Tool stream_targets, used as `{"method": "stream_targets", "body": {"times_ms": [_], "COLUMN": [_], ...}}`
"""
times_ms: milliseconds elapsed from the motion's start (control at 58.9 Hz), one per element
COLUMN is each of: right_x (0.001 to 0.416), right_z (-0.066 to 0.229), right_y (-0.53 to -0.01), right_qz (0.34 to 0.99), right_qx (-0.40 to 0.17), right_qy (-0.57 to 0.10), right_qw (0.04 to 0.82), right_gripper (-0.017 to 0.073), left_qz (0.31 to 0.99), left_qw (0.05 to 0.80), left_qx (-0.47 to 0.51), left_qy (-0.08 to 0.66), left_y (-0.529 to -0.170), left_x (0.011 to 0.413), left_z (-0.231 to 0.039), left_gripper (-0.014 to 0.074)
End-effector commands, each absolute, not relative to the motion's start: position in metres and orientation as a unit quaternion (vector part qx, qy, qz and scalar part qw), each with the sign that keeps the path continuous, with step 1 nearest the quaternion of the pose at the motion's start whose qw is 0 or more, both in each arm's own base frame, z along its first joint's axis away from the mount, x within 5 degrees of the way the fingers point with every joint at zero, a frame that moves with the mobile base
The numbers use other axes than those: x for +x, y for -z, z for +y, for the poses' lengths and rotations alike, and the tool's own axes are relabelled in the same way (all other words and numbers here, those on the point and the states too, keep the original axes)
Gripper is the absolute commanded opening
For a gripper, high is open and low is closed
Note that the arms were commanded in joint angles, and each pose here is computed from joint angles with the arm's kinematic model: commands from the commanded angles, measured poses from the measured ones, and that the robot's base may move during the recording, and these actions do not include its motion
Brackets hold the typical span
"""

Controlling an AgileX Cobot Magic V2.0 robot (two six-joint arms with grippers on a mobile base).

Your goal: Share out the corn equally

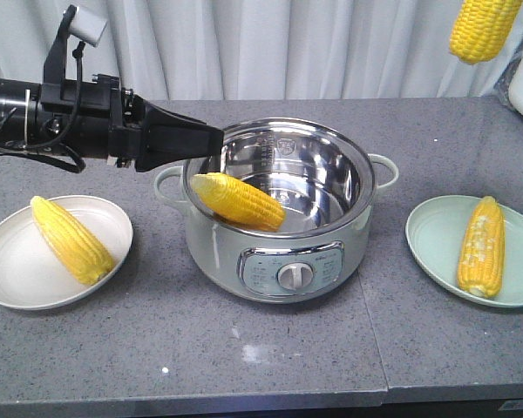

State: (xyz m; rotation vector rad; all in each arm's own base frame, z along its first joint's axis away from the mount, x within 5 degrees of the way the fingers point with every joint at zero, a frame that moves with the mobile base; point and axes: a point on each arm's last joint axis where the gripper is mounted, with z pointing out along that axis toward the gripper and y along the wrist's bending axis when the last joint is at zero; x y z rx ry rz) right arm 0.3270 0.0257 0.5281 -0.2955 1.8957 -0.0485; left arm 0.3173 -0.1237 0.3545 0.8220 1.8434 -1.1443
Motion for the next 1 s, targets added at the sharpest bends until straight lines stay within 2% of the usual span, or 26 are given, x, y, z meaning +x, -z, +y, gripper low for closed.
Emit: {"method": "stream_targets", "body": {"times_ms": [0,272,560,985], "right_x": [0.31,0.31,0.31,0.31], "right_z": [0.023,0.022,0.022,0.022], "right_y": [-0.554,-0.554,-0.555,-0.554], "right_qz": [0.769,0.768,0.766,0.767], "right_qx": [-0.117,-0.118,-0.117,-0.117], "right_qy": [0.026,0.027,0.029,0.032], "right_qw": [0.628,0.628,0.631,0.63], "right_gripper": [-0.0009,-0.0009,-0.0009,-0.0009], "left_qz": [0.71,0.687,0.662,0.668], "left_qw": [0.442,0.461,0.464,0.466], "left_qx": [0.349,0.392,0.432,0.43], "left_qy": [0.423,0.402,0.398,0.39], "left_y": [-0.373,-0.373,-0.373,-0.366], "left_x": [0.311,0.31,0.303,0.309], "left_z": [-0.123,-0.124,-0.139,-0.142], "left_gripper": [0.0496,0.0496,0.0496,0.0496]}}
